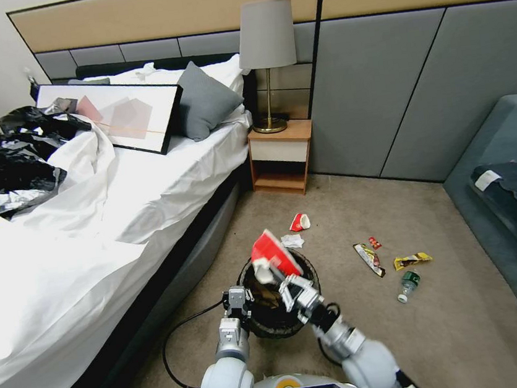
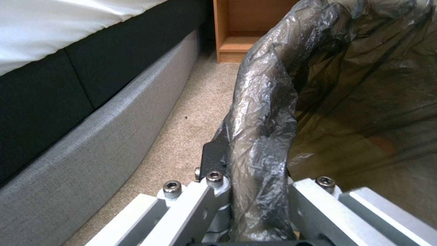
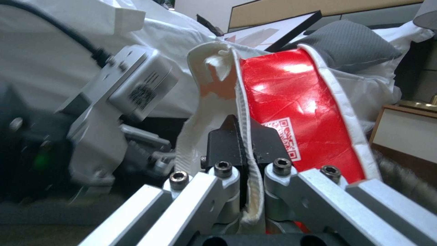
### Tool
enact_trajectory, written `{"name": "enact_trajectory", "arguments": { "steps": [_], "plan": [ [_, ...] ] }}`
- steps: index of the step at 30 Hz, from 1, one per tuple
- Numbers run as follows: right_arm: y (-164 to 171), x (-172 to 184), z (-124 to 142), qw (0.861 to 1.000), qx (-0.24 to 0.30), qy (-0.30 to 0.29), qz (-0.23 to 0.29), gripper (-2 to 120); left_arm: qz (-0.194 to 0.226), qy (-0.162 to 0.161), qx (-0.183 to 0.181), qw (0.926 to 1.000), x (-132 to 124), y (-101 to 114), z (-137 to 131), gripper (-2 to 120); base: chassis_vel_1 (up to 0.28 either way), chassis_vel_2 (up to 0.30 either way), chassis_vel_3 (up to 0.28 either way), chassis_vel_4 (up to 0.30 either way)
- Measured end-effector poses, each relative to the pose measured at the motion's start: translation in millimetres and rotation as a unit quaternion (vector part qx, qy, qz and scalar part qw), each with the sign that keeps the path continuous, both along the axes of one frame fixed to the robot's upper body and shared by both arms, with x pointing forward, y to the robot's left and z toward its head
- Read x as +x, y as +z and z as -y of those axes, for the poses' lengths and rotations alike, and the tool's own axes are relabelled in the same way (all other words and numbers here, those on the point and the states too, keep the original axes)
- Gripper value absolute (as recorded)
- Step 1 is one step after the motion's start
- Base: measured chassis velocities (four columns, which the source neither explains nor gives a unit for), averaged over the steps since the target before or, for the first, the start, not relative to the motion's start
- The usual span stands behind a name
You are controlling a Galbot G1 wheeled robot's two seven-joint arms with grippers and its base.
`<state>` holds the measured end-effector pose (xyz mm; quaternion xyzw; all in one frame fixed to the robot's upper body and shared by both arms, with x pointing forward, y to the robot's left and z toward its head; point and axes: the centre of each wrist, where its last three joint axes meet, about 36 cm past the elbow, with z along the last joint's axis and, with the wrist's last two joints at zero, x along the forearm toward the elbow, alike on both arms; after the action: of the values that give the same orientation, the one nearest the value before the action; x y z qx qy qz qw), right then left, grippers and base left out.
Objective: Pick up the trash bin, then pick up the garbage from the floor and place it into the trash bin.
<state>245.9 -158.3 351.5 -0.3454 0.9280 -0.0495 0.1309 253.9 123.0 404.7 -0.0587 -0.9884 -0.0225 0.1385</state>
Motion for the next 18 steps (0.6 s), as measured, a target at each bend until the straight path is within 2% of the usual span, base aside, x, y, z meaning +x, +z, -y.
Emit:
{"name": "enact_trajectory", "arguments": {
  "steps": [9,18],
  "plan": [
    [-49,-18,4,0.999,-0.019,-0.006,-0.039,0,0.000,-0.001,-0.001,1.0000,2,-1,1,1,0.000,0.000,0.000,0.000],
    [-62,-7,11,0.998,-0.010,-0.037,-0.053,0,0.001,-0.002,-0.003,1.0000,1,1,1,1,0.000,0.000,0.000,0.000]
  ]
}}
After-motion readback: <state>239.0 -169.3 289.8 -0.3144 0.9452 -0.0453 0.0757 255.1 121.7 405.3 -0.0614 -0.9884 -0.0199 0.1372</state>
